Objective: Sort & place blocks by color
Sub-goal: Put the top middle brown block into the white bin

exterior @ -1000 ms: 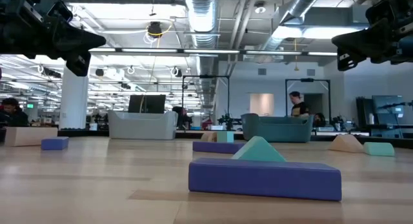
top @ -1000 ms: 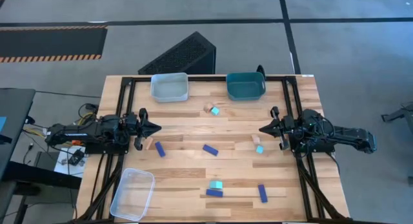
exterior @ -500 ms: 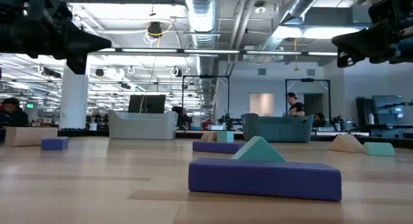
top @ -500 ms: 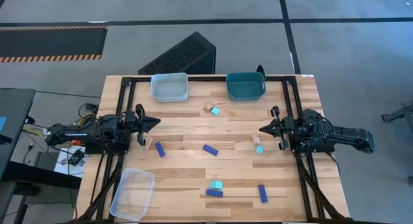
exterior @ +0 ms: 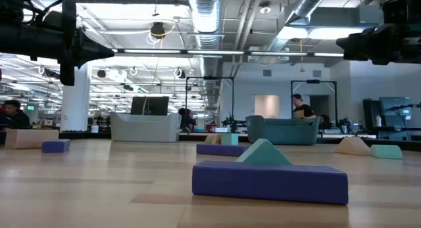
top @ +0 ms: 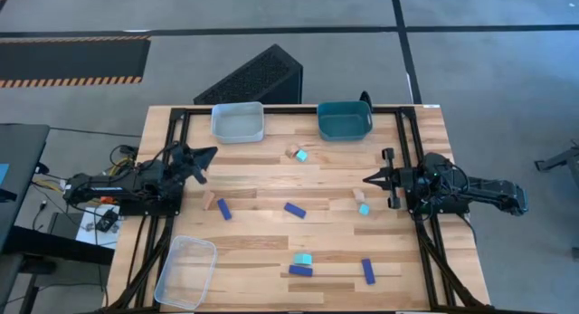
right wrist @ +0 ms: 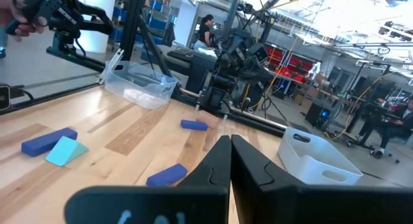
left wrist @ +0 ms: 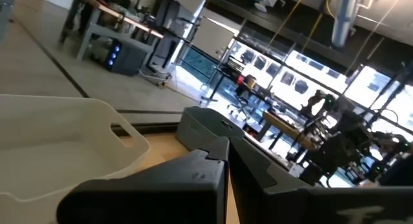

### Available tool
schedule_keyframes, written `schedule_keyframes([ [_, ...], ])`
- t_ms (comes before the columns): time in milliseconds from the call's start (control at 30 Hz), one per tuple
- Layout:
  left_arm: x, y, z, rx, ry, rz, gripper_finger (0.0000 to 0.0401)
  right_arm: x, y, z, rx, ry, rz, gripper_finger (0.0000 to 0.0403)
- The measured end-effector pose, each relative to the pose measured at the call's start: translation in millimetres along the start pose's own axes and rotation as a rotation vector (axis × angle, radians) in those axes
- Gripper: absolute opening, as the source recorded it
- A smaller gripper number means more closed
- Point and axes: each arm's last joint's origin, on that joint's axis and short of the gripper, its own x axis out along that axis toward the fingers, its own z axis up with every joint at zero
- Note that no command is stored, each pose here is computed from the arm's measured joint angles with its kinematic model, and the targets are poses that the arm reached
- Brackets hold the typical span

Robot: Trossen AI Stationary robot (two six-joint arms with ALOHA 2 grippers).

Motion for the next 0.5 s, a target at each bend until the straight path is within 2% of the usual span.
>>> schedule_keyframes([
  [133,0.0,0.0,1.6,-0.053,-0.024,0.017,0.0000,0.0,-0.2,0.6,0.006,-0.008,-0.002,0.0021],
  [300,0.0,0.3,1.0,-0.128,-0.019,0.017,0.0000,0.0,-0.6,1.9,0.084,-0.020,-0.007,0.0021],
  [367,-0.1,0.9,1.4,-0.205,-0.035,0.040,0.0000,0.0,-1.1,3.5,0.131,-0.037,-0.011,0.0021],
  [500,-0.3,4.1,1.6,-0.465,-0.097,0.117,0.0000,-0.2,-2.3,6.7,0.271,-0.071,-0.020,0.0021],
])
